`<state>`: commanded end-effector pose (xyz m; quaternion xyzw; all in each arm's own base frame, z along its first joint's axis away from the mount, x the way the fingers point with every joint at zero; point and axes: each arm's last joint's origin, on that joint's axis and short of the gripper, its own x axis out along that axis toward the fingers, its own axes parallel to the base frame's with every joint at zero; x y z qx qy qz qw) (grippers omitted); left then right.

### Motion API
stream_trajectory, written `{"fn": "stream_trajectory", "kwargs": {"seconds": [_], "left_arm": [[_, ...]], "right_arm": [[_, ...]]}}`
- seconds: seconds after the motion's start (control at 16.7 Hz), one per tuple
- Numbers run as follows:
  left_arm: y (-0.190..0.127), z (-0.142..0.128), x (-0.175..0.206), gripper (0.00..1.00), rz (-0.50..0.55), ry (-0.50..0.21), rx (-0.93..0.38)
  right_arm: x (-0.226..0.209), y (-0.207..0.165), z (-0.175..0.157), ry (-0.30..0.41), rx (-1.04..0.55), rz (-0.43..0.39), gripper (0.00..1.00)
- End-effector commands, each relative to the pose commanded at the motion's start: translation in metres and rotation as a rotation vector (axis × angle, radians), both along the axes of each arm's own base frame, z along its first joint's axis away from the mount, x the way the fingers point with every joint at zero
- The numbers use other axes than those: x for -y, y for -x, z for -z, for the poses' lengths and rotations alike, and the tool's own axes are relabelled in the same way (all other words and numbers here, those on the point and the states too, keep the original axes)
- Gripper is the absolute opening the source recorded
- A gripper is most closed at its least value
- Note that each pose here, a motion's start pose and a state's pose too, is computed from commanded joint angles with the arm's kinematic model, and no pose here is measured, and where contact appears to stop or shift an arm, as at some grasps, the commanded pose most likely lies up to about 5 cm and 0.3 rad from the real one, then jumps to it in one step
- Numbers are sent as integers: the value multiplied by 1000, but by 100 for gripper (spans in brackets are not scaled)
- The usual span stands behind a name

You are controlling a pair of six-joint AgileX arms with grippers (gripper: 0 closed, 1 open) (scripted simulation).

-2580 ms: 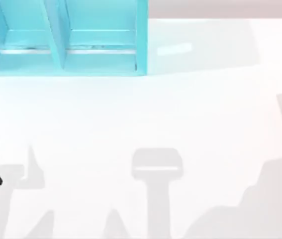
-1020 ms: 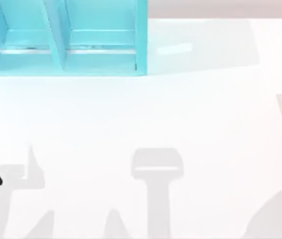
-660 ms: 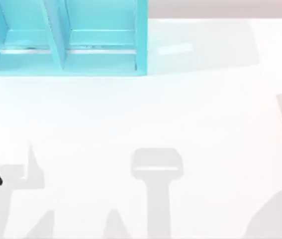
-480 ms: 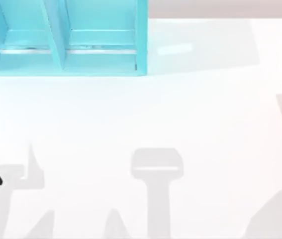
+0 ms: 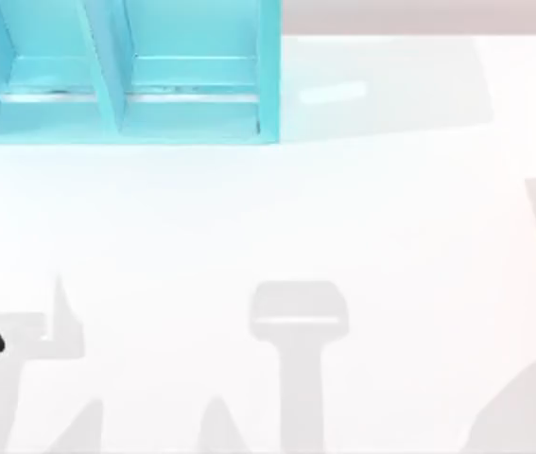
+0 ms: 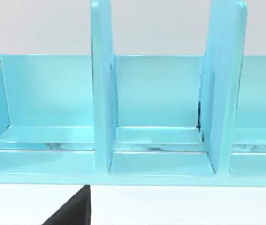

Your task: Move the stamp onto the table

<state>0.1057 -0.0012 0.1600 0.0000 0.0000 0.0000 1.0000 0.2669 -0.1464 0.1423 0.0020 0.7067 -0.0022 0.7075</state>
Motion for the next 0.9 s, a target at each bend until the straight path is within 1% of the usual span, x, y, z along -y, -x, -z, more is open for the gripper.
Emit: {"fn": "stream_trajectory", "kwargs": {"seconds": [0.18, 0.36, 0.54, 0.66, 0.78, 0.9], "left_arm": [[0, 0, 0, 100, 0, 0, 0], [0, 0, 0, 100, 0, 0, 0], [0, 0, 0, 100, 0, 0, 0], [0, 0, 0, 100, 0, 0, 0], [0, 0, 0, 100, 0, 0, 0], [0, 0, 0, 100, 0, 0, 0]], "right_arm": [[0, 0, -1, 1, 2, 3, 0], [1, -10, -14, -1, 30, 58, 0], [-7, -27, -44, -3, 87, 151, 0], [-25, -37, -69, -10, 111, 190, 0], [-51, -42, -95, -17, 115, 196, 0], [-83, -38, -118, -20, 97, 164, 0]]}}
